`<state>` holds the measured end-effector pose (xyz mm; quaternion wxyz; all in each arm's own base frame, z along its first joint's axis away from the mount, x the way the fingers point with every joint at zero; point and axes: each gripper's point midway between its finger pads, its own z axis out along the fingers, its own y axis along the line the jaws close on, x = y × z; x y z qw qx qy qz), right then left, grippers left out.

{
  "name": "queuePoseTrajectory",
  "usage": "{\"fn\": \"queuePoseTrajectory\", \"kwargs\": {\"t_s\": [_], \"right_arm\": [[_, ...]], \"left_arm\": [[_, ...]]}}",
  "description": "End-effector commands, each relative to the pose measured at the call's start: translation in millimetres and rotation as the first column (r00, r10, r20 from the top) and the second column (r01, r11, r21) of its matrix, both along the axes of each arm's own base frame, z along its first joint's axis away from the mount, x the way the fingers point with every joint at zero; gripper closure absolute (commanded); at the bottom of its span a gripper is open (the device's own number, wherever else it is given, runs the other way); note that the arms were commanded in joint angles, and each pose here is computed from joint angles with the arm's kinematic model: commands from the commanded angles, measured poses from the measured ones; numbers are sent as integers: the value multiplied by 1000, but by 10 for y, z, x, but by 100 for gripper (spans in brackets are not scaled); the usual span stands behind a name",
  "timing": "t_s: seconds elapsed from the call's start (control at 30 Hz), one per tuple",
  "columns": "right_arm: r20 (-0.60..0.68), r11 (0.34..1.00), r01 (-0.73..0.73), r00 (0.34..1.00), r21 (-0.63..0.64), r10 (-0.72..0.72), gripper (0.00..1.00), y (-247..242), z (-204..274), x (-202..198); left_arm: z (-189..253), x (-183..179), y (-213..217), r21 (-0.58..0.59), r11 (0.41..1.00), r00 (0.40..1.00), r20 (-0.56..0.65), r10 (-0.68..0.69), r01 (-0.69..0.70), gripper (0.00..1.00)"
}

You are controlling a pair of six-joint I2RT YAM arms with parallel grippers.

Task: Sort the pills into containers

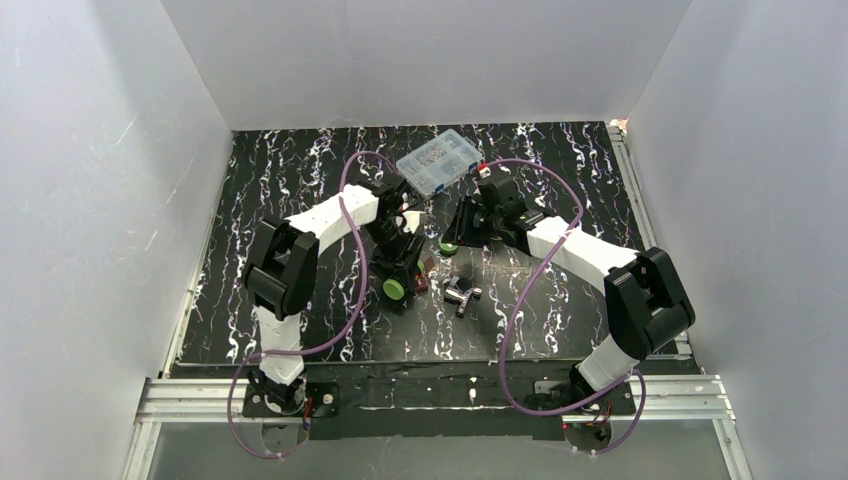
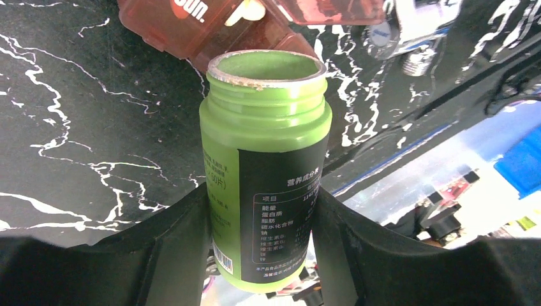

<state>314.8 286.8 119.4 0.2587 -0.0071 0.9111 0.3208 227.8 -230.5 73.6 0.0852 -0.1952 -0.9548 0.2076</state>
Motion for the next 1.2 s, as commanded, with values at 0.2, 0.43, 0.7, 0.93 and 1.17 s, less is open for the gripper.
{"fn": "queuePoseTrajectory", "kwargs": {"t_s": [0.2, 0.43, 0.7, 0.93, 1.17], "right_arm": [[61, 999, 0, 998, 38, -2, 63, 10, 185, 39], [63, 999, 1, 998, 38, -4, 63, 4, 192, 34], [64, 999, 2, 998, 38, -4, 63, 1, 196, 35], [66, 999, -1, 998, 39, -1, 63, 3, 202, 31], [70, 999, 2, 998, 38, -5, 63, -2, 213, 36]], "left_arm": [[74, 37, 130, 162, 981, 991, 65, -116, 104, 100], [64, 4, 130, 241, 953, 977, 59, -206, 186, 100], [62, 2, 179, 304, 927, 966, 66, -248, 217, 100], [87, 56, 182, 327, 918, 960, 89, -264, 223, 100], [90, 96, 181, 354, 902, 950, 100, -297, 246, 100]]}}
